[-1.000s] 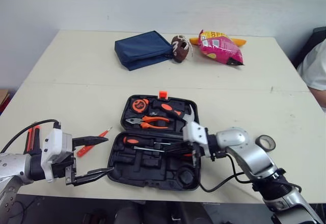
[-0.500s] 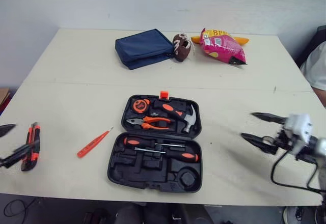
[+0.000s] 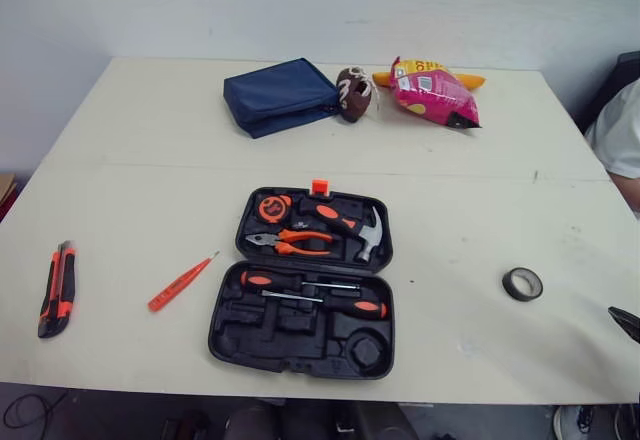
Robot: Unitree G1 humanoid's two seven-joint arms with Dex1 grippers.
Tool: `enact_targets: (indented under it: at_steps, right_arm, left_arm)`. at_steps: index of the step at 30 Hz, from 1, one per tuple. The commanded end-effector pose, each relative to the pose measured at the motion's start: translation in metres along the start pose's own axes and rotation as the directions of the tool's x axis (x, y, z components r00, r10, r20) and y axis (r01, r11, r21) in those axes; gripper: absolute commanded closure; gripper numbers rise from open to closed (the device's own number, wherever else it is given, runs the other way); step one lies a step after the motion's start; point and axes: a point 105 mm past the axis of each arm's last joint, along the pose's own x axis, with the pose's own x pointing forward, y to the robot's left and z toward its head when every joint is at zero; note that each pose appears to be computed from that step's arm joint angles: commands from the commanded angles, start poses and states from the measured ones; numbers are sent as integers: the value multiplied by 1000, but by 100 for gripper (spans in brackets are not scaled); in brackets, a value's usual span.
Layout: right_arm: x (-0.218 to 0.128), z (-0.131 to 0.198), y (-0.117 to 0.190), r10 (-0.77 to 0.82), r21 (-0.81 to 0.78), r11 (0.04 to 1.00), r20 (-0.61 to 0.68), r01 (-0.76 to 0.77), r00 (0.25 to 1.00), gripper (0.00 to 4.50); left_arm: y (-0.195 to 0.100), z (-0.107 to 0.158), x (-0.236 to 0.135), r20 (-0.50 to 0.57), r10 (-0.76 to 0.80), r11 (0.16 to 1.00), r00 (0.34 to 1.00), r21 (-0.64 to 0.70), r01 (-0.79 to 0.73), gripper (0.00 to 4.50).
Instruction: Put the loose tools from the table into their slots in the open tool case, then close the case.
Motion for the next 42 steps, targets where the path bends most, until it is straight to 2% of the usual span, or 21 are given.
enact_targets:
  at_steps: [1, 5, 7, 10, 13, 15, 19, 20, 22, 24, 28, 33, 38, 42]
  right_arm:
    - [11, 17, -5, -17, -23, 1000, 89, 20, 996, 2]
    - [46, 50, 13, 95, -38, 995, 227, -88, 969, 2]
    - [56, 64, 19, 136, -44, 991, 274, -129, 952, 2]
    - [76, 96, 34, 235, -46, 971, 383, -236, 893, 2]
    - [90, 123, 55, 343, -78, 935, 444, -346, 828, 2]
    - [95, 144, 71, 394, -104, 910, 519, -401, 759, 2]
    - [97, 183, 113, 508, -143, 806, 665, -574, 548, 2]
    - [97, 186, 119, 517, -142, 792, 673, -594, 528, 2]
    - [96, 191, 145, 585, -212, 732, 683, -647, 438, 2]
    - [94, 193, 163, 647, -298, 682, 671, -668, 361, 2]
    - [96, 195, 172, 670, -343, 667, 664, -661, 332, 2]
    - [95, 194, 177, 684, -351, 651, 656, -673, 319, 2]
    - [95, 197, 179, 685, -359, 648, 660, -672, 308, 2]
    - [94, 198, 183, 697, -365, 635, 652, -681, 300, 2]
  left_arm:
    - [-5, 16, 1, 53, -44, 998, 998, 36, 42, 0]
    - [-30, 38, 7, 154, -168, 985, 974, 62, 160, 0]
    - [-41, 43, 9, 164, -218, 975, 962, 76, 208, 0]
    - [-74, 56, 15, 165, -370, 928, 914, 115, 354, 0]
    - [-110, 70, 17, 147, -521, 852, 841, 152, 501, 0]
    - [-136, 74, 16, 125, -605, 795, 786, 160, 586, 0]
    - [-192, 80, 19, 94, -714, 700, 694, 107, 706, 0]
    - [-201, 83, 19, 97, -722, 692, 685, 91, 716, 0]
    - [-228, 82, 24, 47, -749, 663, 661, 69, 746, 0]
    - [-243, 76, 30, -16, -743, 668, 669, 56, 742, 0]
    - [-246, 71, 41, -56, -693, 717, 718, 46, 696, 0]
    - [-237, 46, 55, -140, -651, 756, 746, -32, 654, 0]
    - [-244, 37, 60, -170, -689, 721, 704, -64, 690, 0]
    - [-252, 40, 65, -152, -711, 701, 687, -69, 710, 0]
